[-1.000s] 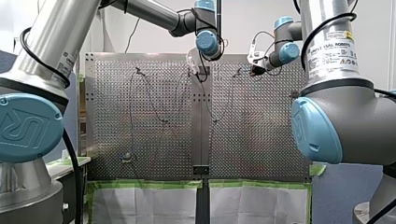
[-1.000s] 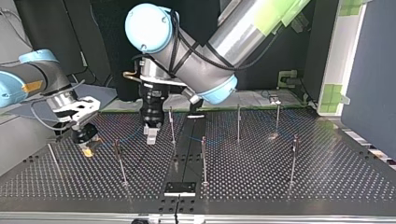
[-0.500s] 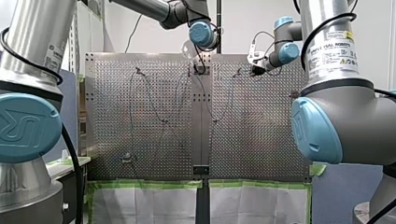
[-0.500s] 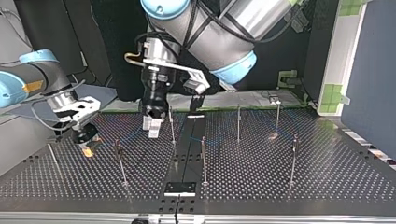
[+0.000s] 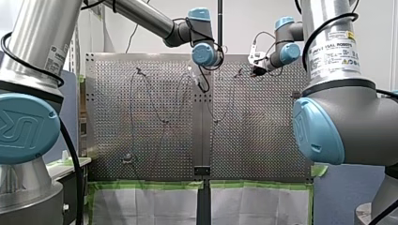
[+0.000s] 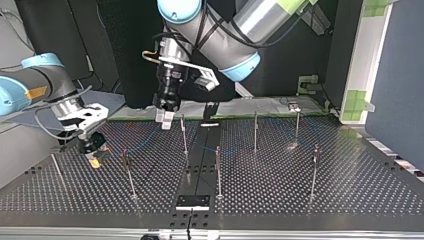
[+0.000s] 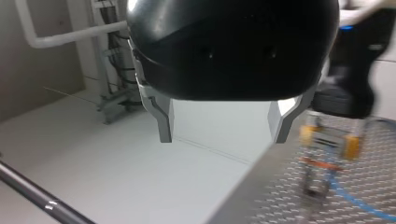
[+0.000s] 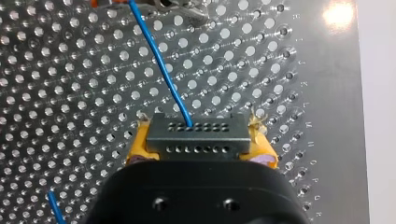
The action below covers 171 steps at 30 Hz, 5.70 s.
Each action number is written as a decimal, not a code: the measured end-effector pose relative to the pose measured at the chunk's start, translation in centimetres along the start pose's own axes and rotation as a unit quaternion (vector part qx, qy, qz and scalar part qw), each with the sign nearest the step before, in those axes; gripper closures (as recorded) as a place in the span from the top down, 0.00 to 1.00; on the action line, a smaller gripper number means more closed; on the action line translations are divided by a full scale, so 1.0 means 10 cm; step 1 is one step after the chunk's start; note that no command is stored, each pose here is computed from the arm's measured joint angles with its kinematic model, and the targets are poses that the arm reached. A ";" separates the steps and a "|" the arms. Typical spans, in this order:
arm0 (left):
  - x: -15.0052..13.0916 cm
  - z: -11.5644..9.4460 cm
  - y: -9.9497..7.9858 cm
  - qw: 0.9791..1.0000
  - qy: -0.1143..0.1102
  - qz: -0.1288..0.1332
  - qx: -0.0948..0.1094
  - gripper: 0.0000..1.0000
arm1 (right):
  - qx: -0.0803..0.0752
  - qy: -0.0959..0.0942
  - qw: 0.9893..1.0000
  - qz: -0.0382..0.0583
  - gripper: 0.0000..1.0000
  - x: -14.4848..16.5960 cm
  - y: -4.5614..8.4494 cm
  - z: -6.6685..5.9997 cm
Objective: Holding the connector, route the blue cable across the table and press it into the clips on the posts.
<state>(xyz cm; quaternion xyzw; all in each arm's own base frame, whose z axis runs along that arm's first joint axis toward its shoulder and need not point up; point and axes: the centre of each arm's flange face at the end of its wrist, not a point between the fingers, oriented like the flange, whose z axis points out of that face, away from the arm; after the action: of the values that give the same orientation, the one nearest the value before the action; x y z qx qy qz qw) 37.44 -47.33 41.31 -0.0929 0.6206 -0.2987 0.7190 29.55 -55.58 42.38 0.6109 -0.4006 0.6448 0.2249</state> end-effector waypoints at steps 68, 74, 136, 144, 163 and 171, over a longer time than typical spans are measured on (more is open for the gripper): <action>1.51 -1.06 2.23 0.996 0.013 0.000 -0.091 1.00 | -0.011 0.001 1.000 0.002 0.00 -0.01 0.08 0.00; 1.49 -1.10 2.46 0.996 0.013 -0.002 -0.091 1.00 | -0.011 0.001 1.000 0.002 0.00 -0.01 0.08 0.00; 1.59 -2.26 3.23 0.983 0.121 0.047 -0.131 1.00 | -0.012 0.000 1.000 0.002 0.00 -0.02 0.11 0.01; 1.59 -2.26 3.23 0.983 0.121 0.047 -0.131 1.00 | -0.012 0.000 1.000 0.002 0.00 -0.02 0.11 0.01; 1.59 -2.26 3.23 0.983 0.121 0.047 -0.131 1.00 | -0.012 0.000 1.000 0.002 0.00 -0.02 0.11 0.01; 1.59 -2.26 3.23 0.983 0.121 0.047 -0.131 1.00 | -0.012 0.000 1.000 0.002 0.00 -0.02 0.11 0.01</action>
<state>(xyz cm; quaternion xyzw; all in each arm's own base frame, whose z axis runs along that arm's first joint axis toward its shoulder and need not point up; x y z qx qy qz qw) 26.97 -24.69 6.93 -0.1197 0.7405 -0.1895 0.6335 28.76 -56.24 41.93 0.6074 -0.4095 0.6402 0.2313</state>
